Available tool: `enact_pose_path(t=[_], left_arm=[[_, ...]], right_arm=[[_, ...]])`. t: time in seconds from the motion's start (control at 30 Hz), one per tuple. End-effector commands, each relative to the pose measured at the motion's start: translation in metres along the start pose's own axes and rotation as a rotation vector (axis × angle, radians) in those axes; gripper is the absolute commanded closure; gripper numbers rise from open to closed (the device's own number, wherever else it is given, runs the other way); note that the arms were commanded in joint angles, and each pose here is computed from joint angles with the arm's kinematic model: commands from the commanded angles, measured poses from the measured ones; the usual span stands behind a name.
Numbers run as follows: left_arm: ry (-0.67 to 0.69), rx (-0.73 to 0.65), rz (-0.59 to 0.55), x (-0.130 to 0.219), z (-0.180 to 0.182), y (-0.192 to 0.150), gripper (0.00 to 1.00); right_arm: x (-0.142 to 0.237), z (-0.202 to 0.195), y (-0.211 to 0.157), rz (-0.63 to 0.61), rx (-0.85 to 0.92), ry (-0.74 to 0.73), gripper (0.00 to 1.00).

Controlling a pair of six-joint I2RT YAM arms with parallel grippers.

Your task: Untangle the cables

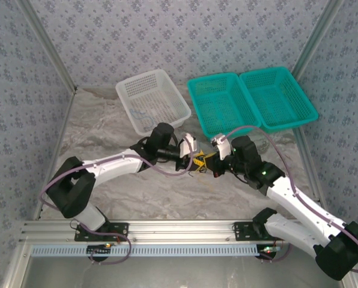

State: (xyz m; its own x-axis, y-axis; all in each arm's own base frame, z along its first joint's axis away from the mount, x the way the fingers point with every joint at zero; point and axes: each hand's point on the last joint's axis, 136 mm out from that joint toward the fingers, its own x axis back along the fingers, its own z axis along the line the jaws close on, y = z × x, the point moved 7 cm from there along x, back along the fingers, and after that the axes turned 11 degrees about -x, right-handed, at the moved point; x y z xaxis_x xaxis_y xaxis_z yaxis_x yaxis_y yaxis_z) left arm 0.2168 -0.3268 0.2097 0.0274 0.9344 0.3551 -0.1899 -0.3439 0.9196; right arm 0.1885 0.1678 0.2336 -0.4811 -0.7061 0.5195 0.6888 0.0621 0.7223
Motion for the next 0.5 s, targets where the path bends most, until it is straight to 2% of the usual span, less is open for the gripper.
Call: enact_pose_path(t=[0.0, 0.17, 0.37, 0.47], left_arm=[[0.030, 0.019, 0.039, -0.008, 0.001, -0.015, 0.68], [0.138, 0.069, 0.048, -0.010, 0.011, -0.024, 0.82], [0.266, 0.141, 0.069, -0.007, 0.020, -0.032, 0.83], [0.296, 0.171, 0.091, -0.006, 0.020, -0.039, 0.88]], right_arm=[[0.009, 0.012, 0.019, -0.106, 0.013, 0.071, 1.00], [0.005, 0.008, 0.018, -0.116, -0.007, 0.058, 1.00], [0.003, 0.004, 0.024, -0.158, -0.044, 0.035, 1.00], [0.002, 0.002, 0.027, -0.173, -0.073, 0.034, 1.00]])
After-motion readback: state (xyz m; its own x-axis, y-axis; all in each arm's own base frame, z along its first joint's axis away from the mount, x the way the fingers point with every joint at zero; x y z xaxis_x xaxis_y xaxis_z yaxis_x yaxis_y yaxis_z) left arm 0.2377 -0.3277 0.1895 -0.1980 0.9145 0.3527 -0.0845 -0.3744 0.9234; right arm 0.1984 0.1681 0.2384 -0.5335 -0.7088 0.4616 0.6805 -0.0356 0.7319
